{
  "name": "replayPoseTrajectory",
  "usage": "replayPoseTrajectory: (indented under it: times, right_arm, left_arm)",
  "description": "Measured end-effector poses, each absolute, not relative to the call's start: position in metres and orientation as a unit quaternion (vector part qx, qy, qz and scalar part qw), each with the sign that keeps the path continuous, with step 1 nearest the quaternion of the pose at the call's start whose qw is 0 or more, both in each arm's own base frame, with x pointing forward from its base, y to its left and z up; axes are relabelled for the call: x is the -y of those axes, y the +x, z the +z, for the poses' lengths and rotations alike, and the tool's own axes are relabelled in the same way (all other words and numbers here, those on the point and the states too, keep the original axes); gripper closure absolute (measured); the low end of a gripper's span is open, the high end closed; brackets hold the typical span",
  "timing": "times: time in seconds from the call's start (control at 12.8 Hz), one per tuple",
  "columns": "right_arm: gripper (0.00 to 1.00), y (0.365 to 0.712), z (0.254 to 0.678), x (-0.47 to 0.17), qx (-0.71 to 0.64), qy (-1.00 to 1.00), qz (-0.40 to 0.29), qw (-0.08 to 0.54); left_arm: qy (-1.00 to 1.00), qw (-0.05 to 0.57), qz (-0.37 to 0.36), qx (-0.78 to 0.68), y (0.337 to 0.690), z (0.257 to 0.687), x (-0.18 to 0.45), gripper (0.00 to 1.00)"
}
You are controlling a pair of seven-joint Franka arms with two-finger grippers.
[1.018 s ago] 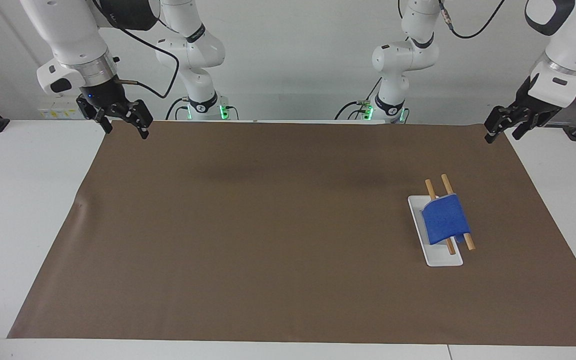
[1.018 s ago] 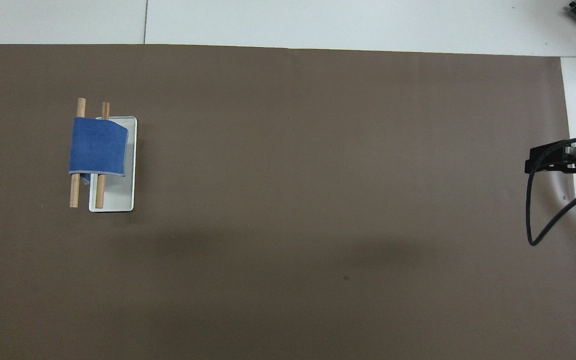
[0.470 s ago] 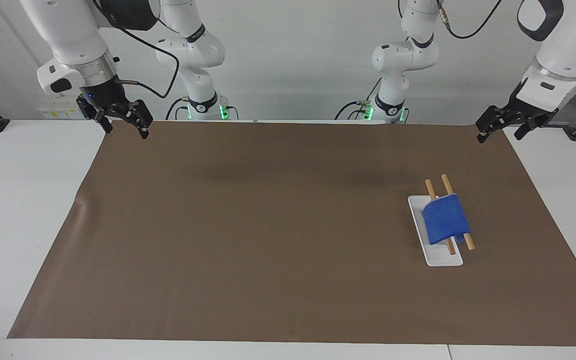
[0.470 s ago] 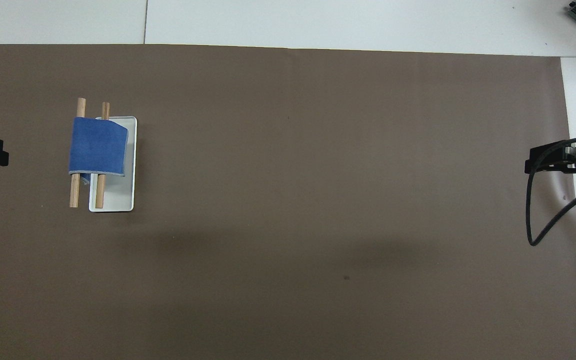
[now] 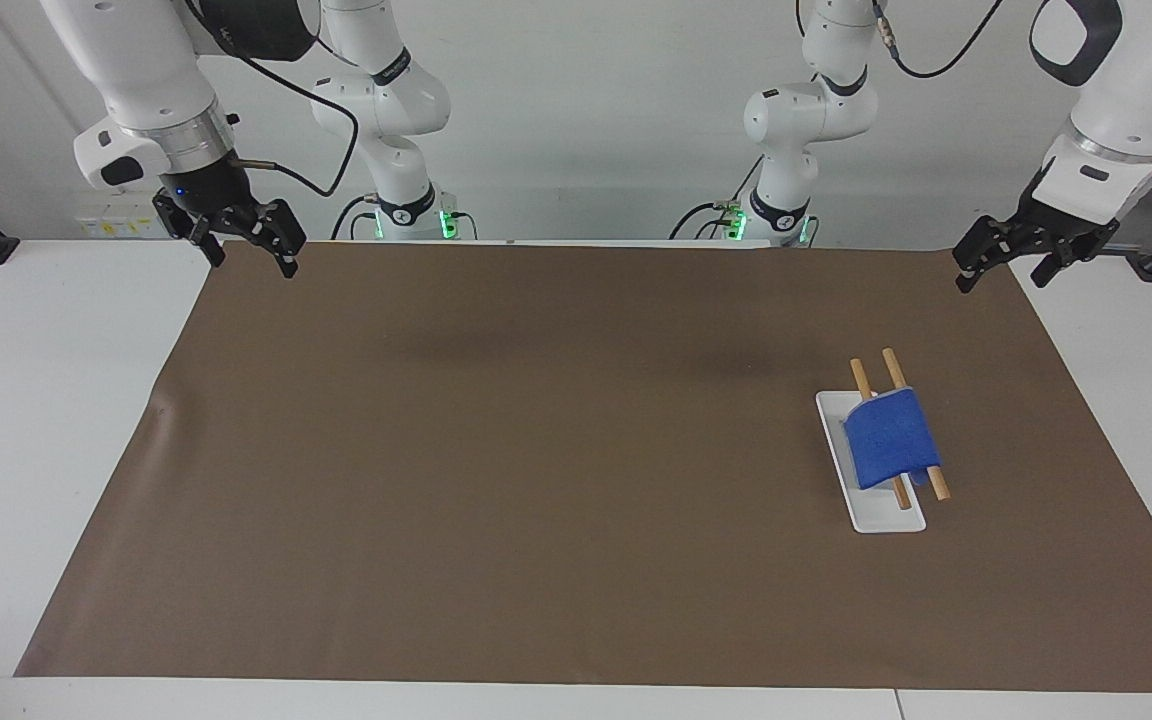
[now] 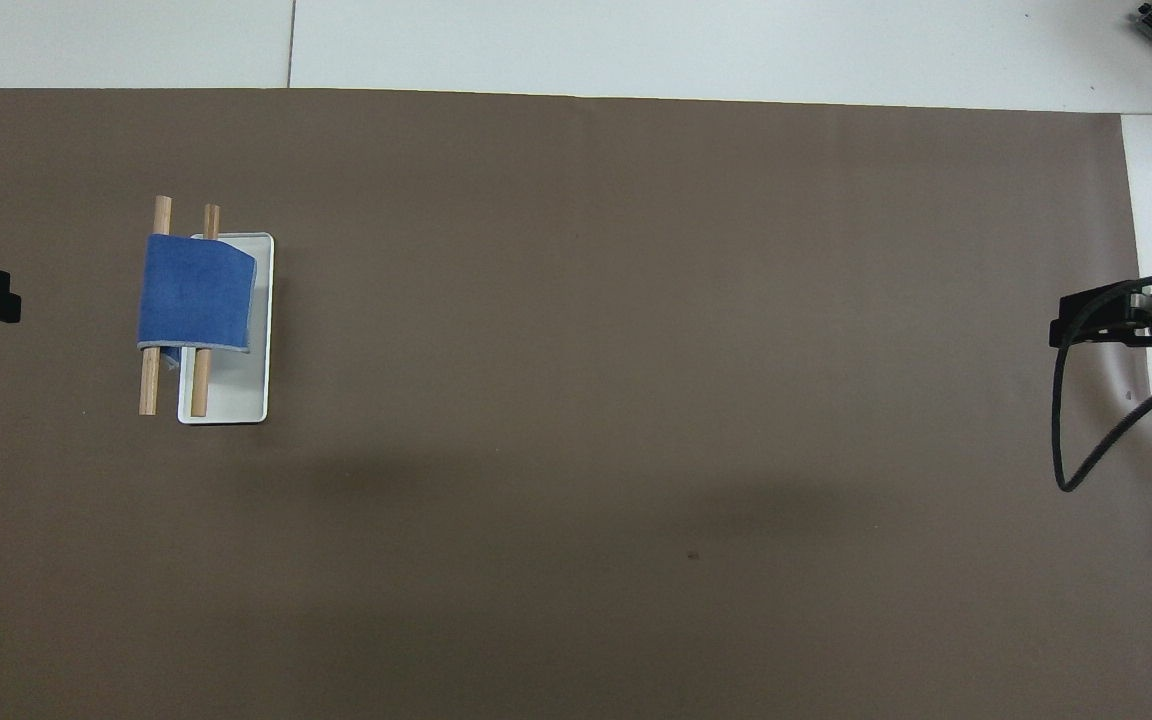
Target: Right arm passes towel to left arm to hang
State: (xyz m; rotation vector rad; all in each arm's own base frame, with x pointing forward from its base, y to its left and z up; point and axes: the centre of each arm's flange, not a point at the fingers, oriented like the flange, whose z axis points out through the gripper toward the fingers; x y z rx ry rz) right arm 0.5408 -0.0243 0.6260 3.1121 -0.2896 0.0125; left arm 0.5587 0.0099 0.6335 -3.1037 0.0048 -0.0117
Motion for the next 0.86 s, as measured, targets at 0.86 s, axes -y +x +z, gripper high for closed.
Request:
replayPoseTrajectory:
  times: [0.86]
  right_arm:
    - [0.00,0.5408,0.6260,0.0242,0.093,0.996,0.004,0.008]
  left_arm:
    - [-0.999,0.011,-0.018,-0.027,0.5608,0.6286,-0.0067,0.00]
